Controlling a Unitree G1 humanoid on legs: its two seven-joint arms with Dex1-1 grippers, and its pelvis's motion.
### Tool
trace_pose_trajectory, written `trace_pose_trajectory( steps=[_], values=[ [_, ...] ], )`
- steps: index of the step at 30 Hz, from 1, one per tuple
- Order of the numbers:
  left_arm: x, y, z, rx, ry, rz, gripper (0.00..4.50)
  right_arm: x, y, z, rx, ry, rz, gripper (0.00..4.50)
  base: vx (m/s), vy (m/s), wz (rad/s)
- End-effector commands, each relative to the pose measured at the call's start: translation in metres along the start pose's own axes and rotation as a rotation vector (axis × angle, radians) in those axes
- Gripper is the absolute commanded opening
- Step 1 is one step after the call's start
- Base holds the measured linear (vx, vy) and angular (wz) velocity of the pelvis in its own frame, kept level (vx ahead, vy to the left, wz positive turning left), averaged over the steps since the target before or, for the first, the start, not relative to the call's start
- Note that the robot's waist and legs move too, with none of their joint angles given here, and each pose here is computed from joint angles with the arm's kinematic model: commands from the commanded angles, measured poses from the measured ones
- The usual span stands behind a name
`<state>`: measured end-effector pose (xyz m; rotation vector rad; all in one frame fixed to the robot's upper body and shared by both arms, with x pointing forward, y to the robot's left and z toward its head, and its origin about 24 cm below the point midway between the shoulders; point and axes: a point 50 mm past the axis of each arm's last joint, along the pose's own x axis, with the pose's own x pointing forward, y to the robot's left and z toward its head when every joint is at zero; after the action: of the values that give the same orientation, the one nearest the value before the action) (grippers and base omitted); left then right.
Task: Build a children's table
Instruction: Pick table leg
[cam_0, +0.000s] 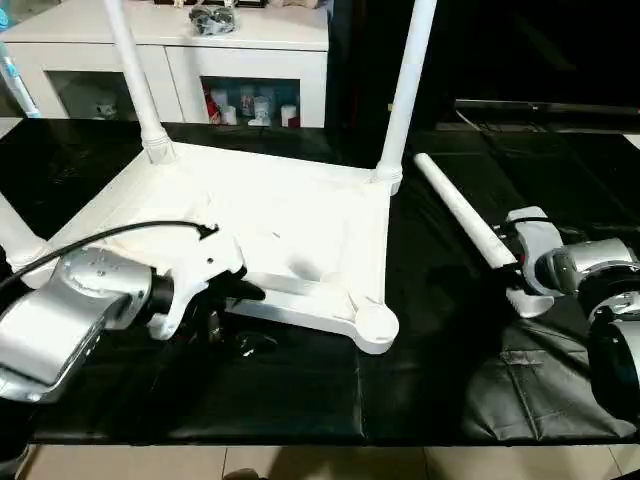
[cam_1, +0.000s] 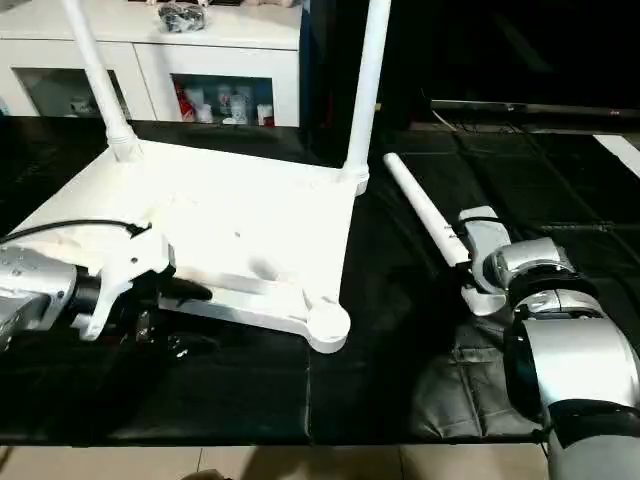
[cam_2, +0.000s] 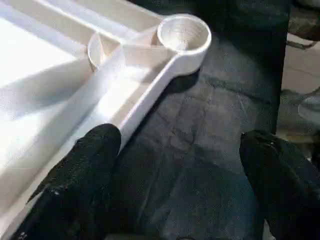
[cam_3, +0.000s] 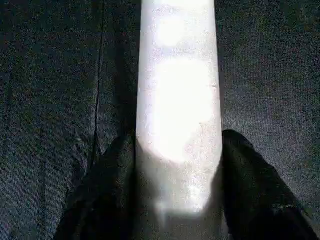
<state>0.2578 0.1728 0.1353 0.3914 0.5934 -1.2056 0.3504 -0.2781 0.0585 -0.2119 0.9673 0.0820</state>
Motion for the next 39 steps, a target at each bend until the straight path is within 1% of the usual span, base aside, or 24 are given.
trace_pose_trajectory(
  steps=[1,2,3,5,8,10,12,13,14,16,19,21,24,25,26,27,28,30,32,33,34,35,38,39],
  values=[
    [0.0,0.002,0.003,0.008,-0.008,0.012,4.5,0.002,-0.002,-0.01,0.017,0.045,-0.005,1.98,0.0,0.0,0.0],
    [0.0,0.002,0.003,0.008,-0.011,0.015,4.5,0.002,-0.002,-0.01,0.018,0.042,-0.007,1.97,0.0,0.0,0.0],
    [0.002,0.004,0.005,0.006,-0.032,0.027,4.5,0.001,-0.004,-0.007,0.064,0.008,-0.018,1.97,0.0,0.0,0.0],
    [0.002,0.004,0.005,0.006,-0.032,0.027,4.5,0.001,-0.004,-0.007,0.064,0.008,-0.018,1.95,0.0,0.0,0.0],
    [0.01,0.011,0.01,-0.023,-0.131,0.065,4.5,-0.003,-0.011,0.002,0.212,-0.107,-0.031,1.95,0.0,0.0,0.0],
    [0.011,0.012,0.011,-0.029,-0.145,0.07,4.5,-0.004,-0.012,0.003,0.231,-0.12,-0.031,1.95,0.0,0.0,0.0],
    [0.019,0.017,0.015,-0.058,-0.212,0.105,4.5,-0.007,-0.016,0.007,0.301,-0.185,-0.021,1.94,0.0,0.0,0.0],
    [0.019,0.017,0.015,-0.058,-0.212,0.105,4.5,-0.007,-0.016,0.007,0.301,-0.185,-0.021,1.94,0.0,0.0,0.0],
    [0.028,0.025,0.023,-0.104,-0.314,0.166,4.5,-0.013,-0.023,0.019,0.447,-0.333,-0.028,1.94,0.0,0.0,0.0],
    [0.035,0.033,0.03,-0.14,-0.378,0.227,4.5,-0.019,-0.028,0.03,0.581,-0.469,-0.013,1.94,0.0,0.0,0.0],
    [0.038,0.036,0.033,-0.151,-0.398,0.261,4.5,-0.022,-0.029,0.035,0.626,-0.536,0.011,1.94,0.0,0.0,0.0],
    [0.038,0.036,0.033,-0.151,-0.398,0.261,4.5,-0.022,-0.029,0.035,0.626,-0.536,0.011,1.94,0.0,0.0,0.0],
    [0.048,0.042,0.048,-0.186,-0.496,0.328,4.5,-0.026,-0.016,0.052,0.694,-0.778,0.169,1.94,0.0,0.0,0.0],
    [0.048,0.042,0.05,-0.186,-0.508,0.332,4.5,-0.027,-0.015,0.053,0.694,-0.802,0.186,1.94,0.0,0.0,0.0],
    [0.049,0.043,0.063,-0.183,-0.59,0.341,4.5,-0.032,-0.004,0.058,0.68,-0.92,0.286,1.94,0.0,0.0,0.0],
    [0.049,0.042,0.066,-0.183,-0.613,0.34,4.5,-0.034,-0.001,0.059,0.679,-0.942,0.316,1.94,0.0,0.0,0.0],
    [0.048,0.042,0.074,-0.181,-0.662,0.331,4.5,-0.038,0.008,0.06,0.664,-0.987,0.388,1.94,0.0,0.0,0.0],
    [0.048,0.04,0.083,-0.182,-0.717,0.318,4.5,-0.045,0.02,0.061,0.641,-1.036,0.471,1.93,0.0,0.0,0.0],
    [0.048,0.039,0.093,-0.194,-0.784,0.309,4.5,-0.055,0.039,0.059,0.599,-1.064,0.615,1.93,0.0,0.0,0.0],
    [0.048,0.039,0.094,-0.195,-0.789,0.309,4.5,-0.056,0.041,0.059,0.595,-1.066,0.626,1.93,0.0,0.0,0.0],
    [0.048,0.039,0.098,-0.216,-0.821,0.297,4.5,-0.06,0.051,0.055,0.562,-1.063,0.694,1.93,0.0,0.0,0.0],
    [0.048,0.039,0.1,-0.22,-0.828,0.294,4.5,-0.06,0.054,0.054,0.553,-1.062,0.707,1.93,0.0,0.0,0.0],
    [0.051,0.041,0.111,-0.283,-0.874,0.279,4.5,-0.073,0.085,0.041,0.468,-1.064,0.921,1.93,0.0,0.0,0.0],
    [0.051,0.041,0.111,-0.283,-0.874,0.279,4.5,-0.073,0.085,0.041,0.468,-1.064,0.921,1.93,0.0,0.0,0.0]
  ],
)
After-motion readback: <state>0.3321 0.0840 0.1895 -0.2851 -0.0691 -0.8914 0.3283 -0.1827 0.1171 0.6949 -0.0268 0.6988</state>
